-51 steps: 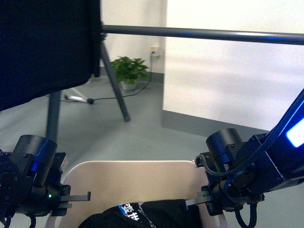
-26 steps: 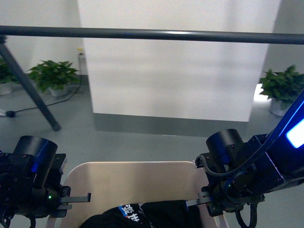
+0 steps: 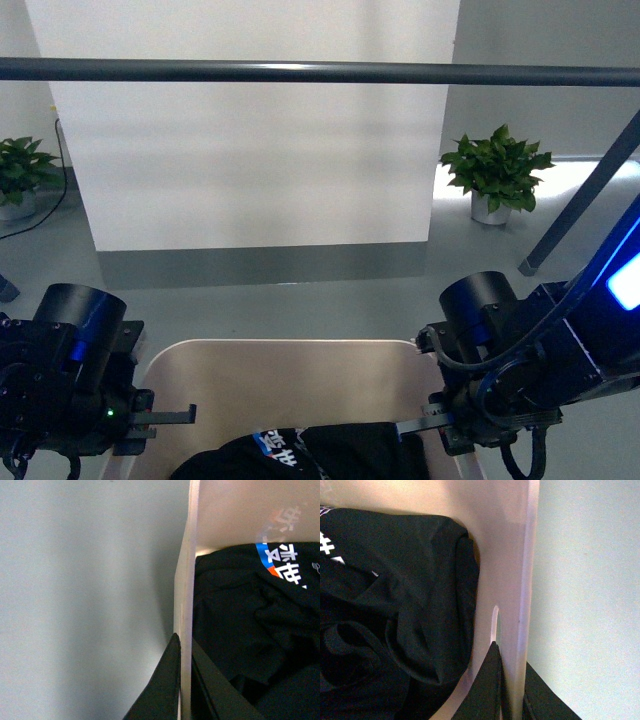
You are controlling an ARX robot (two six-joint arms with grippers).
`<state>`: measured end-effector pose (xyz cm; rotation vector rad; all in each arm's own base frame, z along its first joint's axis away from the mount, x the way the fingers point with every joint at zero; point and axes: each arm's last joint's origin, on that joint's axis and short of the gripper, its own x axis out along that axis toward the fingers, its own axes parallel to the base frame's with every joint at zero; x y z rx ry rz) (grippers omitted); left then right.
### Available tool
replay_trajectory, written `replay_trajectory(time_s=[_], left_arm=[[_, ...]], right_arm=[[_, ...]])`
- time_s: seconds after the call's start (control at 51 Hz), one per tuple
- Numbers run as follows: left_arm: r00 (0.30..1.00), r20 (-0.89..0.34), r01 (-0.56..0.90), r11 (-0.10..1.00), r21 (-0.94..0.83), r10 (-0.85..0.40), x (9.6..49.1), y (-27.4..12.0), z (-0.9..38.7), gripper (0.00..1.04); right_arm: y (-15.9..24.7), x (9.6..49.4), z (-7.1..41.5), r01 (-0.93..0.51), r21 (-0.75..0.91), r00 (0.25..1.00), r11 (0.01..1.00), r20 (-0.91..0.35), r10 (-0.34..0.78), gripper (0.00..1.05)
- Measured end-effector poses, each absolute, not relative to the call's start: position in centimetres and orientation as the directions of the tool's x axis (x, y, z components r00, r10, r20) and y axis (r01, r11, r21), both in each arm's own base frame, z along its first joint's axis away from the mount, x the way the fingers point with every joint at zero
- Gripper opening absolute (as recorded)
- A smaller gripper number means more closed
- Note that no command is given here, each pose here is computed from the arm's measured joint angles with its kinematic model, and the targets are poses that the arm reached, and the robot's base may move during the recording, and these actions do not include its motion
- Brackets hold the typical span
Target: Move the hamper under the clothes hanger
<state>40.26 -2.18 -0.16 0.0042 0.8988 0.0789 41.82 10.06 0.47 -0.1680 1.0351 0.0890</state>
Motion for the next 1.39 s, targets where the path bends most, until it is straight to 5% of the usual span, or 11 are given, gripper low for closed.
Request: replay_trajectory(time_s=[1.391], left_arm=[[0.619,-0.783,-0.071,0.997,0.034,0.071,40.2,-1.9,-0.2,0.04]], right_arm=[[10.2,41.8,0.5,-0.155,-0.098,0.509,0.983,-0.861,-0.005,0.03]])
